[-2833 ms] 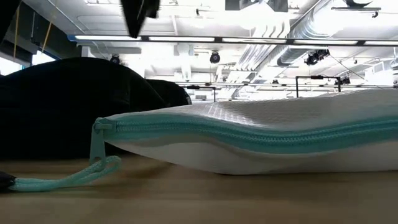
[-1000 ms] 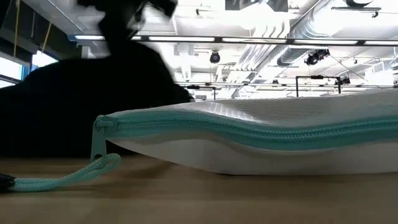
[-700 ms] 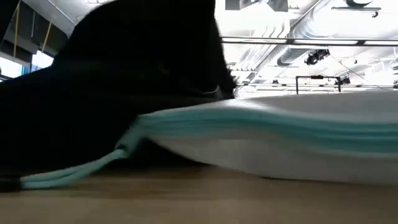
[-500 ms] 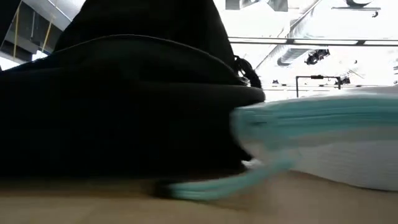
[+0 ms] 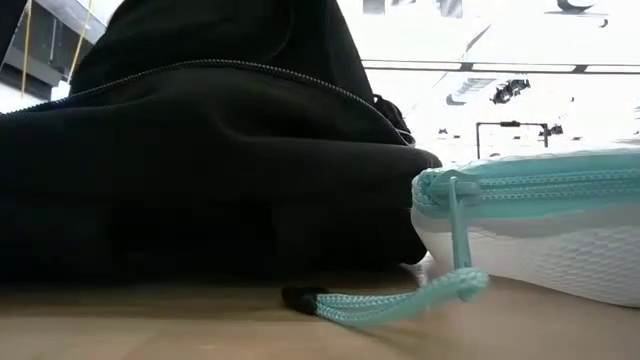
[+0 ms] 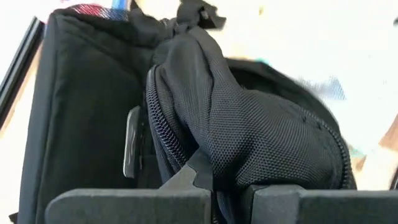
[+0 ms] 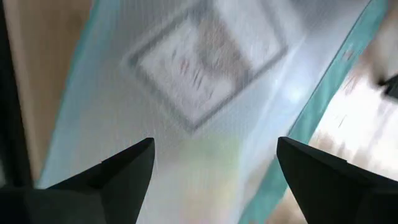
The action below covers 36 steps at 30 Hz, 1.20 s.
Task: Unpack backpack
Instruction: Put the zip bag into the backpack
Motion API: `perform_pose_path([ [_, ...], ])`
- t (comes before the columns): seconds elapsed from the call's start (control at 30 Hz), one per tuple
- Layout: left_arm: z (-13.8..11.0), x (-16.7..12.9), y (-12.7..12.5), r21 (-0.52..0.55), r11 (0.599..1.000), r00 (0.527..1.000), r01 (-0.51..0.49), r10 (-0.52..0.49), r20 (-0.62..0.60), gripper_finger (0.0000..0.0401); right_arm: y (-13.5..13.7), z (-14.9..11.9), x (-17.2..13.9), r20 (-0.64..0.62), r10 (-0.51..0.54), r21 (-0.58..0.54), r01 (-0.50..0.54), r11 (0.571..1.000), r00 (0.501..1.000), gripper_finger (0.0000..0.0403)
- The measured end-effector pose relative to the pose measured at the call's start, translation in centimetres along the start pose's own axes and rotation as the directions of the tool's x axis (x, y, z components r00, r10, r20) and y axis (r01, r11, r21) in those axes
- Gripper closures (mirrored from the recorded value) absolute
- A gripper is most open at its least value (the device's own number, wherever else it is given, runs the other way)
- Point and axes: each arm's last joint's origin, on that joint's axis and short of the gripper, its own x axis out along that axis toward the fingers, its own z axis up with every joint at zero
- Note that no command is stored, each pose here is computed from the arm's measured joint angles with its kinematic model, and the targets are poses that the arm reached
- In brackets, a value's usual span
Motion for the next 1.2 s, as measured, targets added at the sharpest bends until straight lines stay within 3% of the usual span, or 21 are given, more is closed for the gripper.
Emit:
perform_pose_path([
  [0.23,-1.0,0.7,-1.2,0.065,0.998,0.999,-0.01,0.012,-0.033,0.0401,0.1,0.0,0.4,-0.004,0.018,0.082,-0.017,0.996,1.0,0.0074],
  [0.53,-1.7,0.7,-2.2,0.1,0.995,0.999,0.003,0.002,-0.048,0.0401,-0.5,0.5,6.3,-0.034,0.027,0.12,-0.023,0.993,0.999,0.0071],
  [0.73,-1.9,0.6,-2.5,0.106,0.994,0.999,0.004,0.0,-0.044,0.0401,-1.9,0.7,9.8,-0.078,0.103,0.104,-0.095,0.99,0.992,0.0072],
  [0.83,-1.9,0.6,-2.4,0.1,0.995,0.999,0.001,0.003,-0.042,0.0401,-2.2,0.7,10.5,-0.08,0.106,0.097,-0.098,0.99,0.991,0.0095],
  [0.97,-1.9,0.6,-2.5,0.078,0.997,0.999,0.004,0.0,-0.045,0.0401,-2.6,0.7,10.3,-0.068,0.098,0.101,-0.091,0.991,0.993,0.0178],
  [1.2,-1.7,0.7,-2.3,0.004,1.0,0.999,0.0,0.0,-0.038,0.0401,-3.8,-1.2,7.5,-0.037,0.023,0.18,-0.016,0.984,0.999,0.0191],
])
